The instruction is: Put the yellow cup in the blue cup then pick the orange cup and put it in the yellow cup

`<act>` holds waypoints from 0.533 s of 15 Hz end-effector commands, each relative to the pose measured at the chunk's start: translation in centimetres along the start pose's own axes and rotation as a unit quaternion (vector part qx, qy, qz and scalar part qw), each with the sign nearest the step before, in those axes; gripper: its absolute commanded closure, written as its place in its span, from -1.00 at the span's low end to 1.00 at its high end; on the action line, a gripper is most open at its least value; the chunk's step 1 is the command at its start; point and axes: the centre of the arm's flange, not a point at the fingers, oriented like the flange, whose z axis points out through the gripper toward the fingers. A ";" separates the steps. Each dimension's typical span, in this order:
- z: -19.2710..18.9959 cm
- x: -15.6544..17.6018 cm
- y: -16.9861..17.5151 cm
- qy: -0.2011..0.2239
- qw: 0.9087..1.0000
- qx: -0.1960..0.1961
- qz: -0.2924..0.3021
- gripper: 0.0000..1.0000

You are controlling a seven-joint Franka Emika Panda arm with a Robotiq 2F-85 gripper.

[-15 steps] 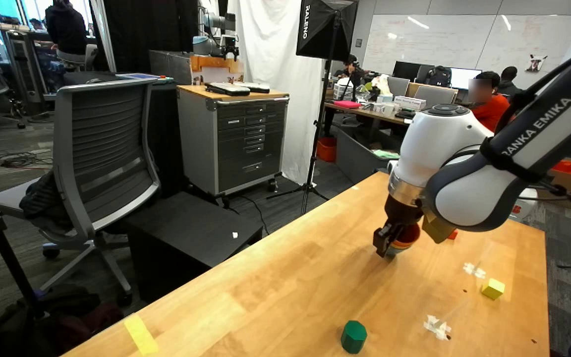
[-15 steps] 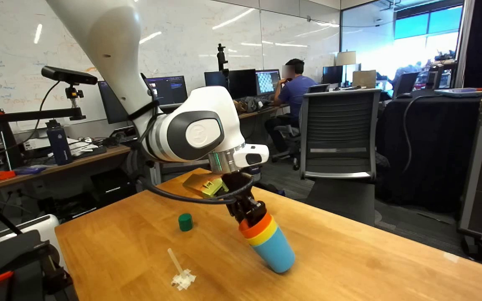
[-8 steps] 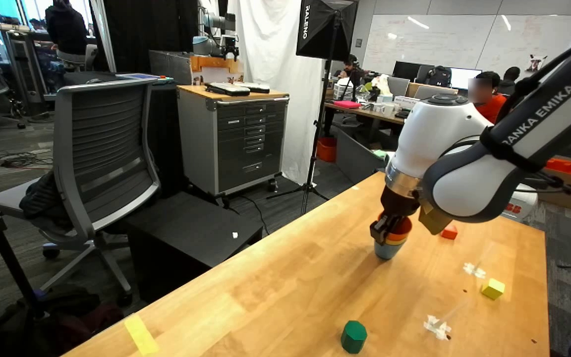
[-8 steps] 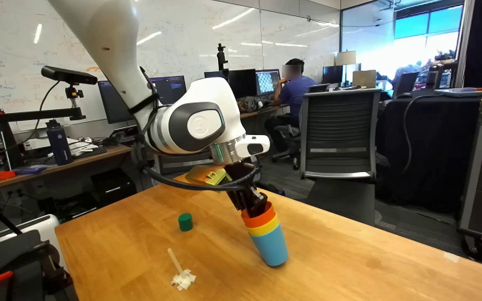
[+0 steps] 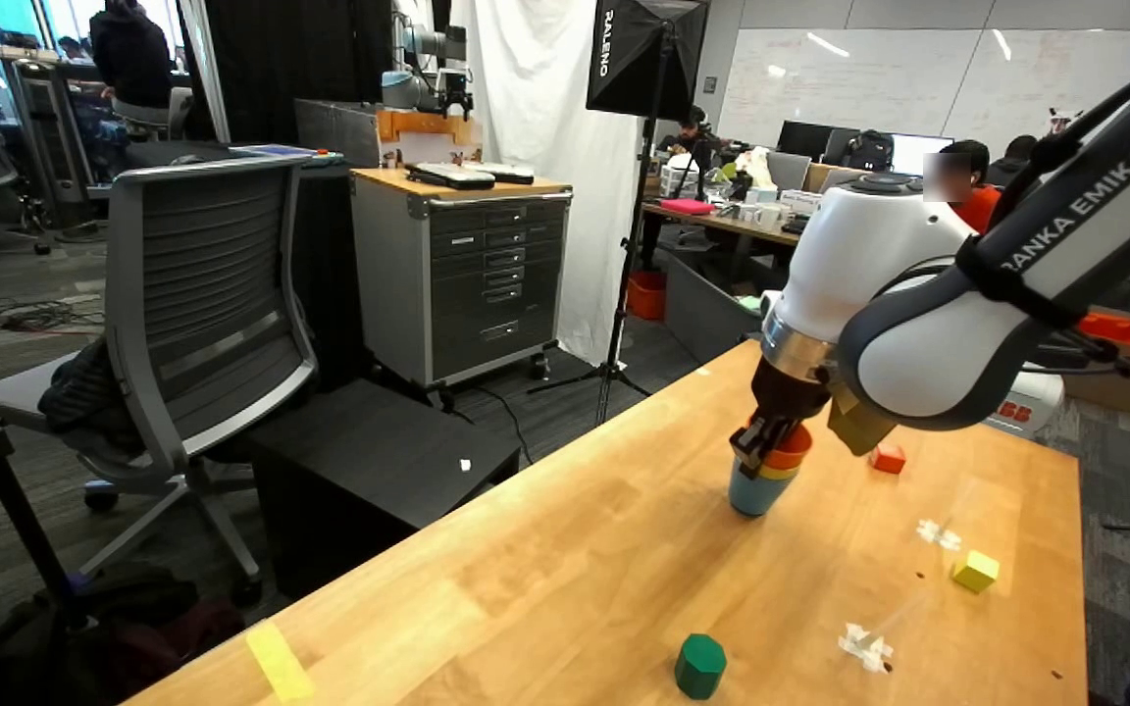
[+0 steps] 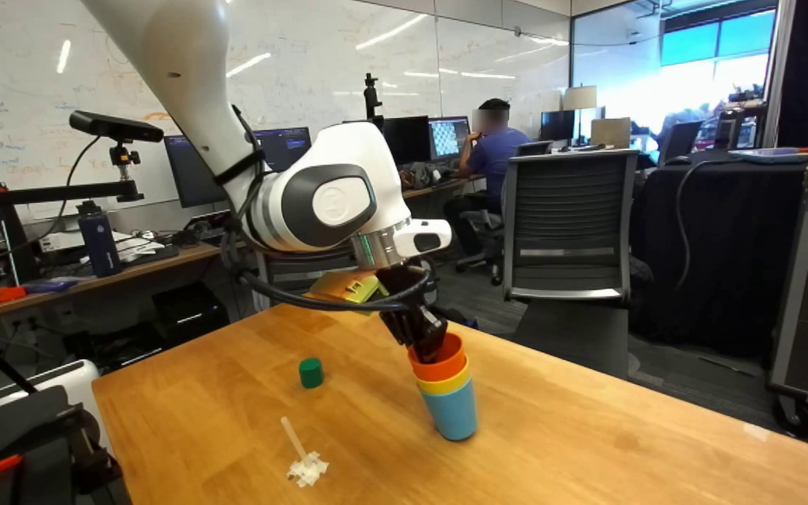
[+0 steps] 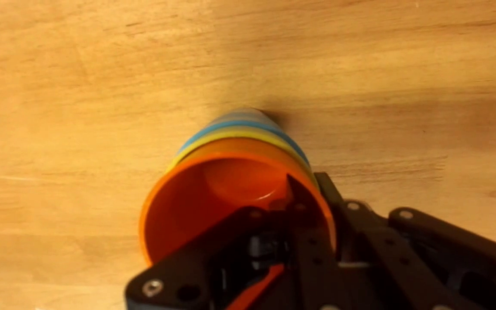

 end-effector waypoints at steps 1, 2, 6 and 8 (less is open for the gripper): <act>-0.9 -0.6 1.5 0.002 1.000 0.021 0.010 0.95; -1.0 -0.6 2.1 0.002 1.000 0.025 0.015 0.95; -0.4 -0.6 4.7 -0.006 0.999 0.025 0.045 0.95; -0.2 -0.6 5.9 -0.009 0.998 0.025 0.059 0.95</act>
